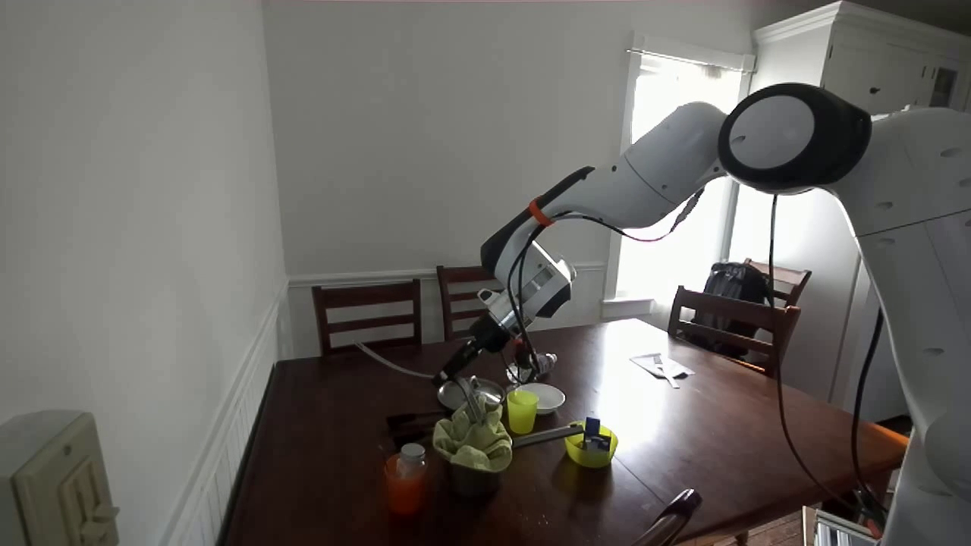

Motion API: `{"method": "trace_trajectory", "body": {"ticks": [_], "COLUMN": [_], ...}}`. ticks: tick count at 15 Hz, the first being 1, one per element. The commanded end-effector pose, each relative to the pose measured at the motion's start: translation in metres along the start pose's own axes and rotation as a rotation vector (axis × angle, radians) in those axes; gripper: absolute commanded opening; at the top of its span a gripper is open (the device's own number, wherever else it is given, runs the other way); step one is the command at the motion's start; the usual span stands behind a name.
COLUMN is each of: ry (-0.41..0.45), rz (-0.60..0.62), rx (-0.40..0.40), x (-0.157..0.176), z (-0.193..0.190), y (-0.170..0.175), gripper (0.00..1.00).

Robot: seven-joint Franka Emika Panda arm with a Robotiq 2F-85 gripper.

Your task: Put the spatula in the pot

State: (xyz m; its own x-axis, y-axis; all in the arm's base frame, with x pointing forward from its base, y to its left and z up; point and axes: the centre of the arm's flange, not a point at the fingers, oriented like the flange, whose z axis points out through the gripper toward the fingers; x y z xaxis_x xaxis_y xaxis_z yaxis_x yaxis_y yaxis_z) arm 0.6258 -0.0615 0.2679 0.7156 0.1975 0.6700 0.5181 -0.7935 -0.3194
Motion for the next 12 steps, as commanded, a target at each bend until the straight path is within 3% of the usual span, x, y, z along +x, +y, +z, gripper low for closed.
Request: {"method": "trace_trajectory", "body": {"ticks": [1,4,12], "ry": [0.051,0.076,-0.071], "rz": [0.095,0.163,0.256], "rx": [0.008,0.005,0.128], "x": [-0.011,-0.024,-0.074], "z": [0.029,0.048,0.064], "y": [0.022,0.036,0.041], "gripper": [0.04,0.04,0.04]}}
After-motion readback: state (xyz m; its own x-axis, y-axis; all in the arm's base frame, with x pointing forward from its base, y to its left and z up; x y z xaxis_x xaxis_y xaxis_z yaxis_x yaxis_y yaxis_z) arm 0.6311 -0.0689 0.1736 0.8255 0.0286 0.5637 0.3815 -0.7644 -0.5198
